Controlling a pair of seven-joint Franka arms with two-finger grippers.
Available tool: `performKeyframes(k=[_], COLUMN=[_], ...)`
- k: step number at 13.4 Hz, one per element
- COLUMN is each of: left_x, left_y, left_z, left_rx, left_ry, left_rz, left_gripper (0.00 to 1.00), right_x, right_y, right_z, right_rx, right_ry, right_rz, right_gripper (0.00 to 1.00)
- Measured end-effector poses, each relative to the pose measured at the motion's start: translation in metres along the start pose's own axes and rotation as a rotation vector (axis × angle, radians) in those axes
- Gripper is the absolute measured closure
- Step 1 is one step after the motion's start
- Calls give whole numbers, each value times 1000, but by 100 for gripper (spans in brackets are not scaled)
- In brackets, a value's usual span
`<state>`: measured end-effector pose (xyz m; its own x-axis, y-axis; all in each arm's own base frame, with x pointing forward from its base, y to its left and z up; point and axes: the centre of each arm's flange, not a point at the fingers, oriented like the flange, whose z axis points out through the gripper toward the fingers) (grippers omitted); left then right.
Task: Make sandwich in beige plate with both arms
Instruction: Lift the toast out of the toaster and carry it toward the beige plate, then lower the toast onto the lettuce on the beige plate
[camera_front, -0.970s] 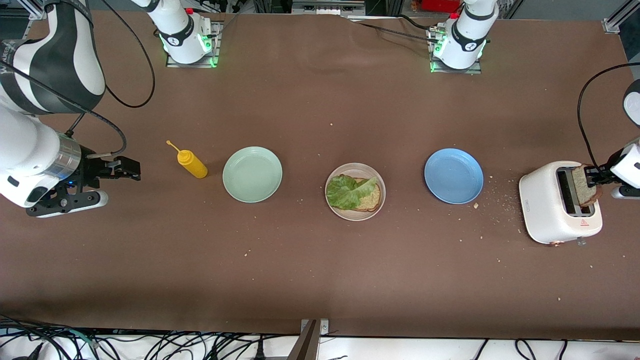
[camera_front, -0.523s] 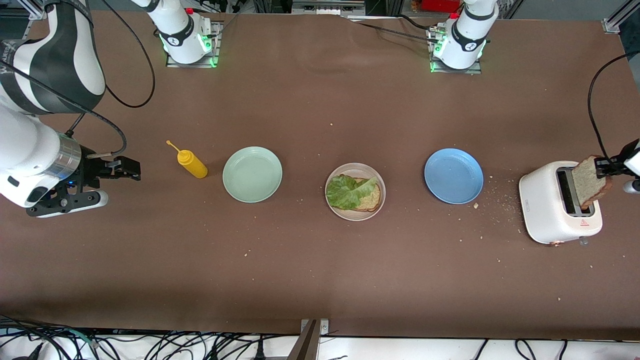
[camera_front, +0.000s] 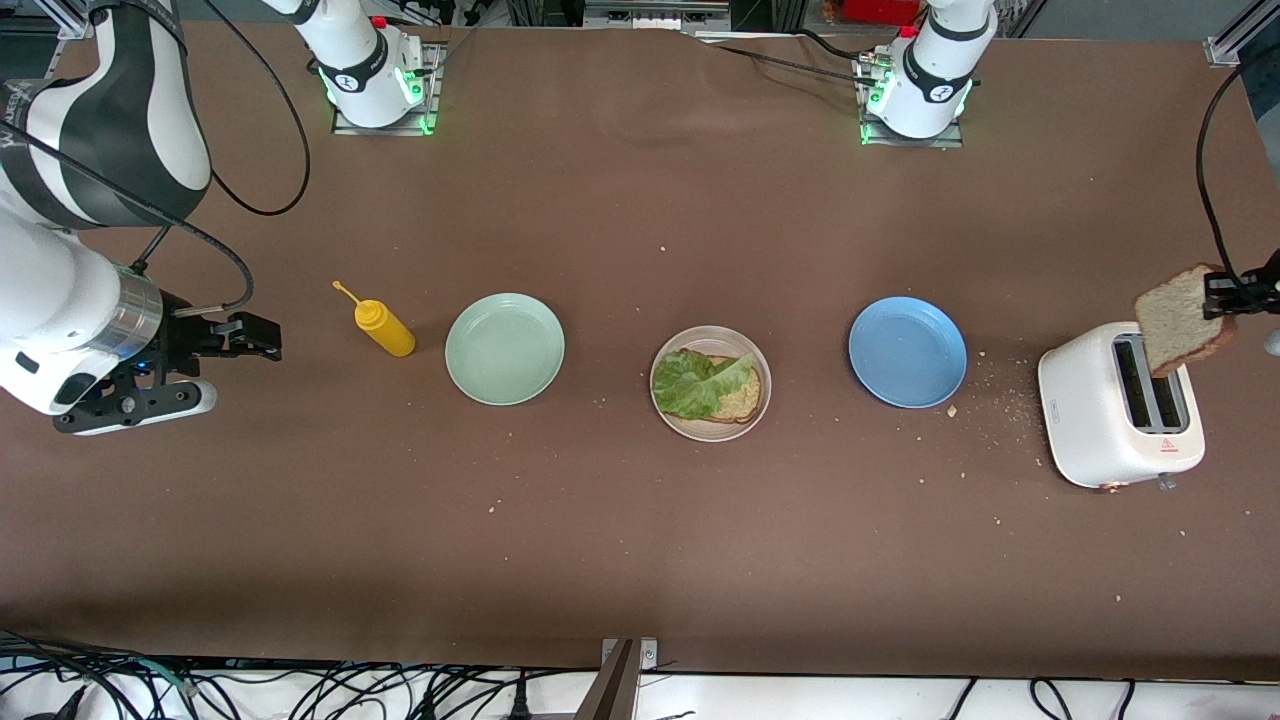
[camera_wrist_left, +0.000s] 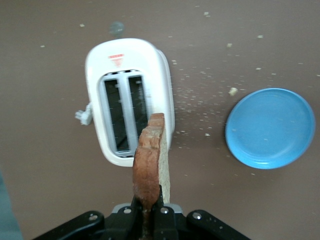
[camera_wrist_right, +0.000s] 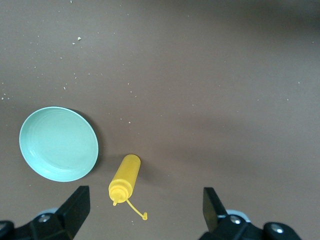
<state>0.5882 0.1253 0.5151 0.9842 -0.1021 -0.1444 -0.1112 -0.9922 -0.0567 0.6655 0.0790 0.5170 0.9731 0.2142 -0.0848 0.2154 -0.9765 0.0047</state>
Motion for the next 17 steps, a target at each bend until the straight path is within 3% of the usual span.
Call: performKeyframes(k=[7, 10, 14, 17], left_x=[23, 38, 79, 112], left_y=[121, 205, 234, 268], left_z=[3, 22, 96, 157], left_rx=[-314, -457, -738, -935], left_ry=[-17, -79, -126, -93], left_rz=[127, 163, 91, 57], left_gripper=[92, 92, 92, 92], right_x=[-2, -2, -2, -2], right_y=[0, 0, 0, 0], right_z=[1, 1, 1, 1], right_rx=[2, 1, -1, -1], right_ry=[-17, -17, -18, -18], right_rz=[0, 0, 0, 0], right_gripper=[0, 0, 0, 0])
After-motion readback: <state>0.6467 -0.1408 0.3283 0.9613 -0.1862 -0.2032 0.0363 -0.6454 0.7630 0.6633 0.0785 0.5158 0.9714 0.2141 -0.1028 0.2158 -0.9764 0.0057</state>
